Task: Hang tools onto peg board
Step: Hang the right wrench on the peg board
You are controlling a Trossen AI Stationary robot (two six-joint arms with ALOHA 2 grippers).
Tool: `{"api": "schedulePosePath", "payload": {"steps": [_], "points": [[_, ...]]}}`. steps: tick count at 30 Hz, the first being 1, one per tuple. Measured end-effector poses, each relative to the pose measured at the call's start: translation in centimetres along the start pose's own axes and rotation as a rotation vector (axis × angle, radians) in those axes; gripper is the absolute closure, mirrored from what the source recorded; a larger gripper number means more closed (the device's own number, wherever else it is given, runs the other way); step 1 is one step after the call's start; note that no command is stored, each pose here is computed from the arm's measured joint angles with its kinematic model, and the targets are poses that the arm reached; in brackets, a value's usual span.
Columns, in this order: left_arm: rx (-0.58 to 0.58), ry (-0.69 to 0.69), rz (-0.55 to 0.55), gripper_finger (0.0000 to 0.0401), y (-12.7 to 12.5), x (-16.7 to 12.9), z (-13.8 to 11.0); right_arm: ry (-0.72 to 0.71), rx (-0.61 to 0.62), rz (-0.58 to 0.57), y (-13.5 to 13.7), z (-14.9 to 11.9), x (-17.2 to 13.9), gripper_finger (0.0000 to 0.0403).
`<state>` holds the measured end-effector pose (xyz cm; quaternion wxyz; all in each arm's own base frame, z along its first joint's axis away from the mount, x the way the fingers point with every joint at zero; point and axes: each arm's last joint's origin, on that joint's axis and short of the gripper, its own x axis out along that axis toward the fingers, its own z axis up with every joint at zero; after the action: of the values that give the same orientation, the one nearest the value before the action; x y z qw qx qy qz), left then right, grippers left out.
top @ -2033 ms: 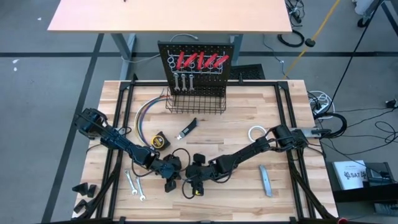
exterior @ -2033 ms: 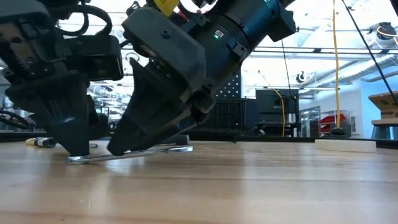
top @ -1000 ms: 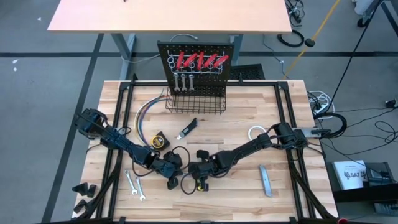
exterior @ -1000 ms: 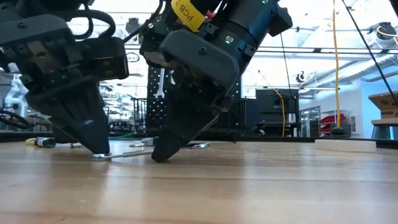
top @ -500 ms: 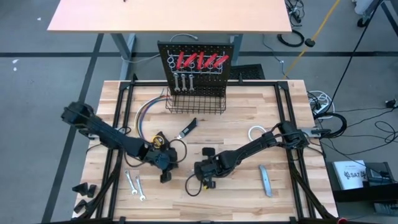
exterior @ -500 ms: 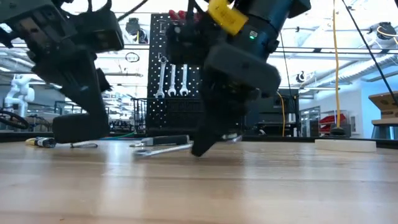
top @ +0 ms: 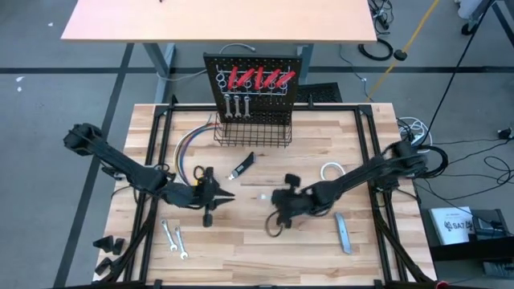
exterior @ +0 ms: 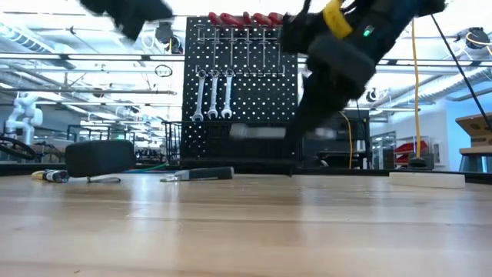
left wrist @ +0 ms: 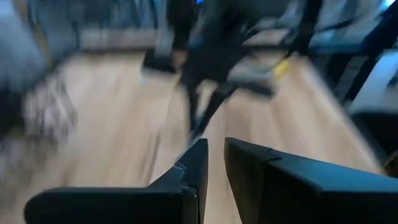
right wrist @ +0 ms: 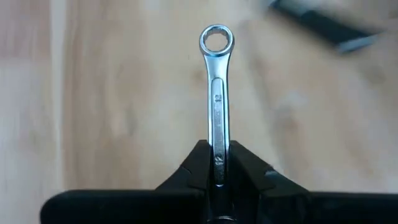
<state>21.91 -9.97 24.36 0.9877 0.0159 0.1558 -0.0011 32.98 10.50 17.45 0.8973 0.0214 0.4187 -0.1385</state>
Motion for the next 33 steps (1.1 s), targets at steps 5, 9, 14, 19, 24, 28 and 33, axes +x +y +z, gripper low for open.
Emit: {"api": "schedulePosePath", "payload": {"steps": [5,9,14,19,24,28,33], "points": [[0.035,-0.217,0.023,0.0342,0.3,0.8,2.0,-0.368,0.178,-0.13,-1.6,-0.7,-4.7,0.0377],[-0.049,-0.298,0.045,0.0342,0.8,2.4,2.3,-0.642,0.255,-0.31,-2.1,-1.2,-6.7,0.0377],[-0.151,-0.369,0.038,0.0342,1.1,5.4,1.2,-0.794,0.313,-0.44,-2.4,-0.1,-7.4,0.0377],[-0.168,-0.416,0.049,0.0342,1.7,7.8,-0.1,-0.861,0.268,-0.289,-1.8,0.7,-7.2,0.0377],[-0.176,-0.482,0.082,0.0333,2.4,8.3,0.1,-0.863,0.234,-0.261,-1.2,0.4,-7.5,0.0377],[-0.172,-0.478,0.068,0.0294,2.2,9.0,0.5,-0.865,0.235,-0.257,-1.2,0.4,-7.6,0.0377],[-0.223,-0.493,0.098,0.0244,2.3,9.7,0.9,-0.868,0.238,-0.255,-1.2,0.5,-7.5,0.0377]]}}
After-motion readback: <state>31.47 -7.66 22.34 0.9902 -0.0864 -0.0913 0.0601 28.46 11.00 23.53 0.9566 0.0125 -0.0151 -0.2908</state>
